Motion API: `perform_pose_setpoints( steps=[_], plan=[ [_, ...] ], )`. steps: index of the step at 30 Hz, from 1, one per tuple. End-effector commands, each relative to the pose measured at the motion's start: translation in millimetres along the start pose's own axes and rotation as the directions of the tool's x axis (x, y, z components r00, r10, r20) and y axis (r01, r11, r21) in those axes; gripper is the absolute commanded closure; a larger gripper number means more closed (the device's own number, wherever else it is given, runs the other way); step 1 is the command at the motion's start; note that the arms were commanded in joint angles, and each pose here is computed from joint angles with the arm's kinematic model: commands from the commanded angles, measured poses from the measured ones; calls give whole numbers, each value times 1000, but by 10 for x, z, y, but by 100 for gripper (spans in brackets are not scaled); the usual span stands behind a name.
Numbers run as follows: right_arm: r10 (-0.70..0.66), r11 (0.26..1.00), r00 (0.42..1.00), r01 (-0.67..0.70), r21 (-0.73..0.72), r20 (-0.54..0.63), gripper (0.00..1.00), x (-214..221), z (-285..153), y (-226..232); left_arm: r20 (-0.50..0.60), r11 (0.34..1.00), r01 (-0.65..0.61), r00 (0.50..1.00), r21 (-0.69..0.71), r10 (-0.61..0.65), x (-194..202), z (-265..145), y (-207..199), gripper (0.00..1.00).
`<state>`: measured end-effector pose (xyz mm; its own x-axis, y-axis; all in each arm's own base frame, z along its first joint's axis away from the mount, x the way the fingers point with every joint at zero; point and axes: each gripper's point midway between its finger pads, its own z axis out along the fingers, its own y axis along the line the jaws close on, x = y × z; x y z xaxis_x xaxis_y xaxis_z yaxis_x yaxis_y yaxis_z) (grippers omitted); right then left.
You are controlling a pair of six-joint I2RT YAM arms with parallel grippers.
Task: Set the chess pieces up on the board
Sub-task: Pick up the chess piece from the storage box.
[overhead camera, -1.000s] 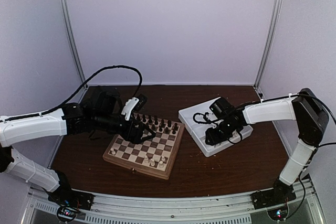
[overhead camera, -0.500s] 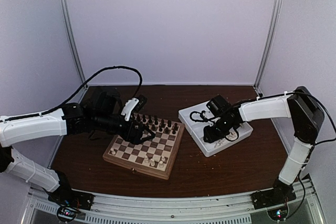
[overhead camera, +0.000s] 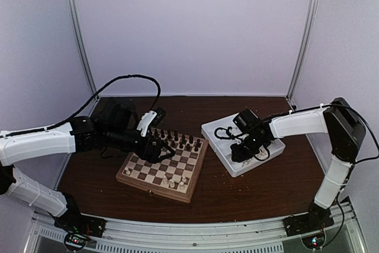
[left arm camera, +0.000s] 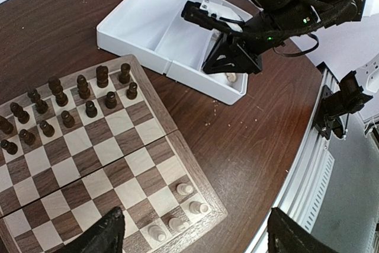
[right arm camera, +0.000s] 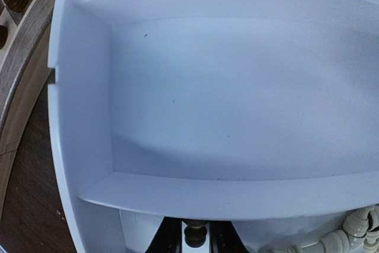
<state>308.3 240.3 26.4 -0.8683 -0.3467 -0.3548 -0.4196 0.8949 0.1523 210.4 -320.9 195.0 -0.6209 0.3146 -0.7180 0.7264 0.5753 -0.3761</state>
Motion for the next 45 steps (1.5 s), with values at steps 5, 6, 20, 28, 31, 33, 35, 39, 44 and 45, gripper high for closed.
perform_pose_setpoints(
  steps=[5,6,20,28,31,33,35,39,44,45],
  plan=[
    [11,999,1000,-11,46,-5,85,167,-212,-90,24,999,-27,999,19,26,-118,28,-65,17],
    [16,999,1000,-16,50,-8,84,188,-219,-101,24,999,-27,999,20,27,-122,30,-67,17],
    [-11,999,1000,12,35,-9,62,30,-141,-40,27,1000,-25,999,15,25,-105,2,-60,17],
    [-16,998,998,19,59,-60,62,94,-41,-86,26,1000,-23,999,10,23,-86,-1,-47,17],
    [-16,997,997,21,71,-74,63,135,-32,-111,24,1000,-24,999,9,24,-85,5,-45,17],
    [-18,997,996,25,78,-84,65,167,-15,-129,23,1000,-24,999,10,24,-89,11,-46,17],
    [-19,996,996,26,81,-89,69,175,-3,-135,22,1000,-25,999,10,24,-88,18,-44,17],
    [-19,997,996,26,79,-84,79,156,-18,-131,21,1000,-25,999,11,24,-88,22,-43,17],
    [-23,997,999,24,72,-22,82,35,-180,-101,26,1000,-24,999,12,23,-100,-4,-55,17],
    [-23,997,1000,23,70,-5,82,-1,-220,-89,28,1000,-24,999,12,24,-105,-8,-58,17]
  ],
)
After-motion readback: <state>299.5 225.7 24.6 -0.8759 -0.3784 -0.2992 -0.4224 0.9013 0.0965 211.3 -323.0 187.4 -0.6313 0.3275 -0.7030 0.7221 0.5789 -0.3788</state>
